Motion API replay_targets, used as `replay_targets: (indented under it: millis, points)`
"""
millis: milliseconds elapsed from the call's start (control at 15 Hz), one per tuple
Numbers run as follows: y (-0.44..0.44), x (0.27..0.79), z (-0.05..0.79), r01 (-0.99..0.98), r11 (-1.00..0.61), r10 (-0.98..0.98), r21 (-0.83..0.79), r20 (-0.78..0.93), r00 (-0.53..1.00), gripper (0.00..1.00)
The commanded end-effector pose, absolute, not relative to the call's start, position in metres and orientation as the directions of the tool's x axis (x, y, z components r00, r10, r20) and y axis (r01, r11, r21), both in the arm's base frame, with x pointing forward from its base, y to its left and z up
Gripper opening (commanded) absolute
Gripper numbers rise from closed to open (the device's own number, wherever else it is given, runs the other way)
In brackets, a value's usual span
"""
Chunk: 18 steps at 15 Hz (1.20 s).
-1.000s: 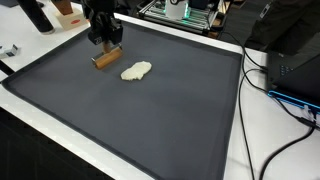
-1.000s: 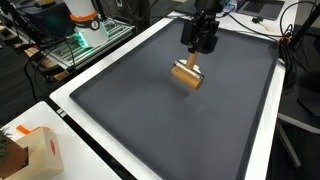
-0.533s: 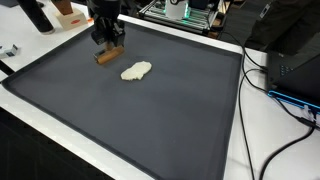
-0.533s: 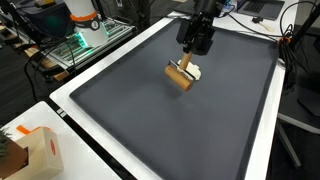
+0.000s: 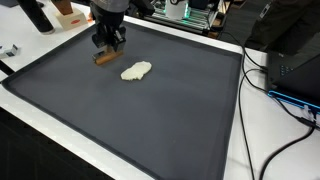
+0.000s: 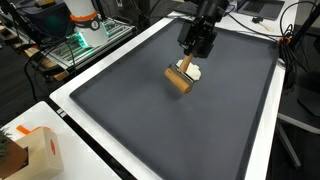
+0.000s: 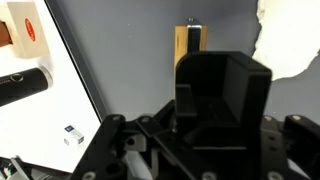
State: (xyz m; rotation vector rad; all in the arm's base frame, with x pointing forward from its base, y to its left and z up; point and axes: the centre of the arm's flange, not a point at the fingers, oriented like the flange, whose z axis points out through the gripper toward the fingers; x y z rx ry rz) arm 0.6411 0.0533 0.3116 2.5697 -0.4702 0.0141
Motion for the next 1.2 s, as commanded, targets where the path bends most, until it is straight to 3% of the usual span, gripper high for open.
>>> replay_targets:
  millis: [0,1133]
  points:
    - [0.058,0.644,0.307,-0.358,-0.750,-0.343,0.557,0.135,0.929,0.19]
    - [0.064,0.647,0.278,-0.356,-0.630,-0.325,0.690,0.182,0.928,0.19]
